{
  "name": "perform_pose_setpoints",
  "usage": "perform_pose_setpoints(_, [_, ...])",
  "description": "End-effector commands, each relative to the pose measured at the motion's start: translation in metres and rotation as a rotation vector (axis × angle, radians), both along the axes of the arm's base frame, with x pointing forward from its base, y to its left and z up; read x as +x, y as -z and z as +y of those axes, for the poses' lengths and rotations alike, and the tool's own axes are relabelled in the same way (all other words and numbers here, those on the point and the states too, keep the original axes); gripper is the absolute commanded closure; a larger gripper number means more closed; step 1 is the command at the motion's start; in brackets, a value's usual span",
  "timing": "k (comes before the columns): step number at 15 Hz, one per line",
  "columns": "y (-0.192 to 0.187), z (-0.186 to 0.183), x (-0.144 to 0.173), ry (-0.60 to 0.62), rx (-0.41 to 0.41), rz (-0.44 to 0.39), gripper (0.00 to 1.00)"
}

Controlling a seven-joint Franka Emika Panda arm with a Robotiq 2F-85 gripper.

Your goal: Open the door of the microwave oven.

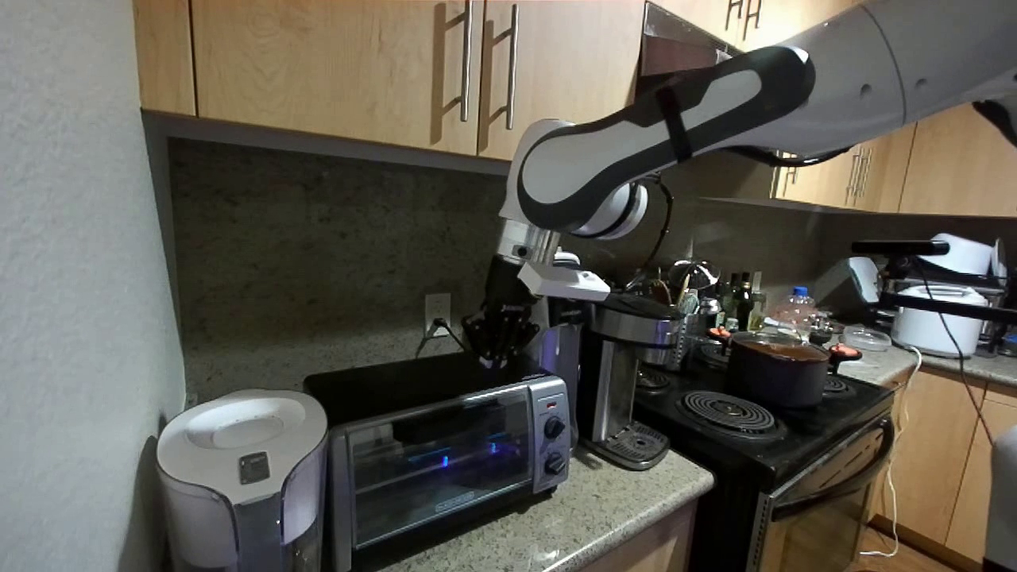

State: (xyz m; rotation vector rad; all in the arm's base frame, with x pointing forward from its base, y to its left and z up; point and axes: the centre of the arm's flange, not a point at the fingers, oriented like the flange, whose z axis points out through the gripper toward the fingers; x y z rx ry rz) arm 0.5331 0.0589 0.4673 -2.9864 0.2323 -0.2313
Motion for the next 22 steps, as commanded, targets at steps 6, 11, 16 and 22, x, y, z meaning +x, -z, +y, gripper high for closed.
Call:
perform_pose_setpoints(6, [0.018,-0.005,0.010,0.039,0.007,0.044,0.98])
perform_pose_setpoints(11, [0.027,0.004,0.013,0.027,0.002,0.061,0.98])
perform_pose_setpoints(16, [0.029,0.005,0.013,0.030,0.002,0.066,0.98])
perform_pose_setpoints(22, [0.030,0.008,0.011,0.046,0.000,0.088,0.98])
